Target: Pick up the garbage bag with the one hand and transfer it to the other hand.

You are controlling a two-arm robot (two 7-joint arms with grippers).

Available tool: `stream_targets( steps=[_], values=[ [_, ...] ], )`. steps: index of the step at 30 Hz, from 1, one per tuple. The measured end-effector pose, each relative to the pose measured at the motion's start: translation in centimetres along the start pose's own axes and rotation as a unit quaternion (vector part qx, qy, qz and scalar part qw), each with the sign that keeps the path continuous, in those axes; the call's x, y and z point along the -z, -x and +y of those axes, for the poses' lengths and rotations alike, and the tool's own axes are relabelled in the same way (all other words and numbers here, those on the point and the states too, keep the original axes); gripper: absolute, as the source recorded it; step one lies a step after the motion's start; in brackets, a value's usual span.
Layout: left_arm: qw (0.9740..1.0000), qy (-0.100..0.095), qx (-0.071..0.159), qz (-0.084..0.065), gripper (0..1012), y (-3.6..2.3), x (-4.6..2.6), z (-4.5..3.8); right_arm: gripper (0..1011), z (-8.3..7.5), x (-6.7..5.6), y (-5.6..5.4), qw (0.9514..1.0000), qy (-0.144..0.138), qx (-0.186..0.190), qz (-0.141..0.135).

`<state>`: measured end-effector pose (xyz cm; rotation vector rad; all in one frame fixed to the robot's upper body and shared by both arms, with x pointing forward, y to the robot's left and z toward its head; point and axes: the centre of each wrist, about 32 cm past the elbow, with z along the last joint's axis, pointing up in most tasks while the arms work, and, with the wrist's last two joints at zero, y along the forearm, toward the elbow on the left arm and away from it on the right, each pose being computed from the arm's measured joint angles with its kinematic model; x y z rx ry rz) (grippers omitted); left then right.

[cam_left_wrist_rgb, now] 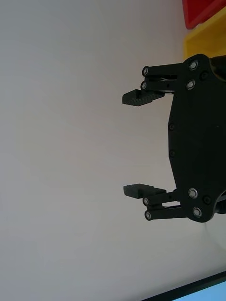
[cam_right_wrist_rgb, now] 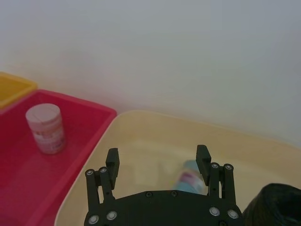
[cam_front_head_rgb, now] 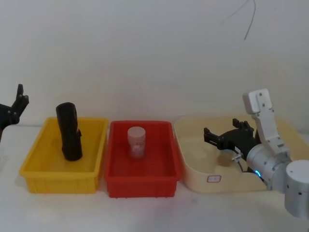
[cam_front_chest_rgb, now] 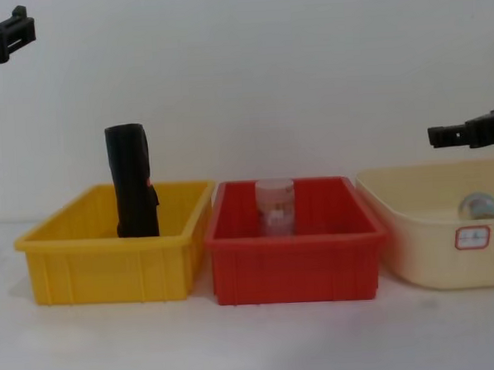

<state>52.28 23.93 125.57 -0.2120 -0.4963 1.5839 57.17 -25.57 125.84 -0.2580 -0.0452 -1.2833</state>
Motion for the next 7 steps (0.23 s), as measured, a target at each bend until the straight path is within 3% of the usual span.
stream_targets(
  steps=[7],
  values=[
    [1.0,0.0,0.0,0.0,1002,0.0,0.0,0.0,1004,-1.0,-0.28,0.51,0.9994,-0.03,-0.017,-0.001]
  ],
)
